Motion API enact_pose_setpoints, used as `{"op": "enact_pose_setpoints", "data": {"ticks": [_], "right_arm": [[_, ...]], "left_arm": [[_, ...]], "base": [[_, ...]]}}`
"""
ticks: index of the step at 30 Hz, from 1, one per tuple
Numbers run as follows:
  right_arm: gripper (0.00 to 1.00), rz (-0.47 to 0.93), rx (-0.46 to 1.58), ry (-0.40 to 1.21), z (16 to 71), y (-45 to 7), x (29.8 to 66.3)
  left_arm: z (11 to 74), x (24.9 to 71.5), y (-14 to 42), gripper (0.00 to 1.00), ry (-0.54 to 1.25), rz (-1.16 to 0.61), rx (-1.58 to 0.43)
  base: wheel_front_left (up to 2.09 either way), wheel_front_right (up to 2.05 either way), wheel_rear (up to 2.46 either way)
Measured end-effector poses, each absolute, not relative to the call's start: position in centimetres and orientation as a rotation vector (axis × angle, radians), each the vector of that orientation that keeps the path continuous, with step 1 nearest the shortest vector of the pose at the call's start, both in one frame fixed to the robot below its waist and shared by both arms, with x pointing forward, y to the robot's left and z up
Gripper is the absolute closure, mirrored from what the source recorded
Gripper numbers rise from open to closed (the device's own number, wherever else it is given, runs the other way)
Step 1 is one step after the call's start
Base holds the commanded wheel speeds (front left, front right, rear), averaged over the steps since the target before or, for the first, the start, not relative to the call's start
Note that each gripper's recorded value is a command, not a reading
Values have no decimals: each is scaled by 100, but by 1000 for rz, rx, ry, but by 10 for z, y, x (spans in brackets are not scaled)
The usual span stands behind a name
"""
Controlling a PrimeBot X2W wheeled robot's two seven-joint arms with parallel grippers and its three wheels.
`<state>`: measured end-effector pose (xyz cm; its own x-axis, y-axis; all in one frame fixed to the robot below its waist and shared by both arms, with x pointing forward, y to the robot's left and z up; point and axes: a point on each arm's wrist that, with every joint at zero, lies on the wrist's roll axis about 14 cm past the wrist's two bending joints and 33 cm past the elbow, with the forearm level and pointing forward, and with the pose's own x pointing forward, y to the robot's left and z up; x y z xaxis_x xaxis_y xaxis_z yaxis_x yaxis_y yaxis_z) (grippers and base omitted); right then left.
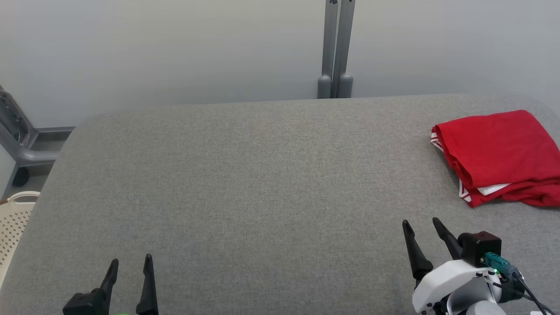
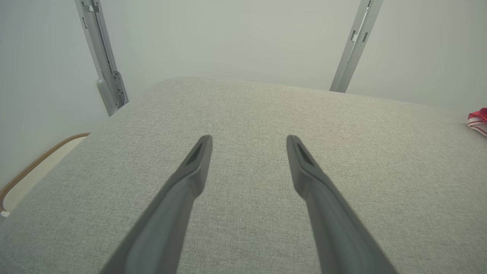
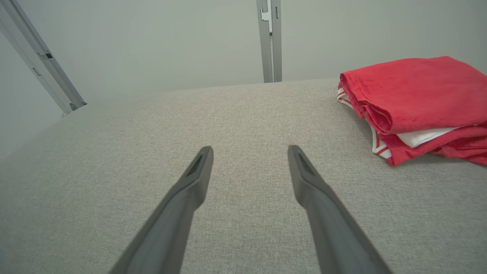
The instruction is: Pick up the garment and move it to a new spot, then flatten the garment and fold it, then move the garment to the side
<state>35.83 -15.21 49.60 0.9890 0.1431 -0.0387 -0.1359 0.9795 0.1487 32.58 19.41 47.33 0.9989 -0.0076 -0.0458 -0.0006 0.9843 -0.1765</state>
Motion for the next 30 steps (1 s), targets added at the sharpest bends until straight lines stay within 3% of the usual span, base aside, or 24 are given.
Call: {"op": "enact_pose_setpoints", "data": {"ticks": [14,15,21,30], "right_arm": [[0,153,143,66,491,-148,359],[100,153,143,67,491,-148,359],[100,137,169,152,464,-149,348],[100,84,358,155,465,-159,350]], "left_arm": [[472,328,191,0,55,-11,-173],[471,328,192,100,55,-10,-174],[450,319,187,100,130,3,-210],[446,325,192,100,165,47,-383]], "base": [[0,0,0],[0,0,0],[0,0,0],[0,0,0]]}}
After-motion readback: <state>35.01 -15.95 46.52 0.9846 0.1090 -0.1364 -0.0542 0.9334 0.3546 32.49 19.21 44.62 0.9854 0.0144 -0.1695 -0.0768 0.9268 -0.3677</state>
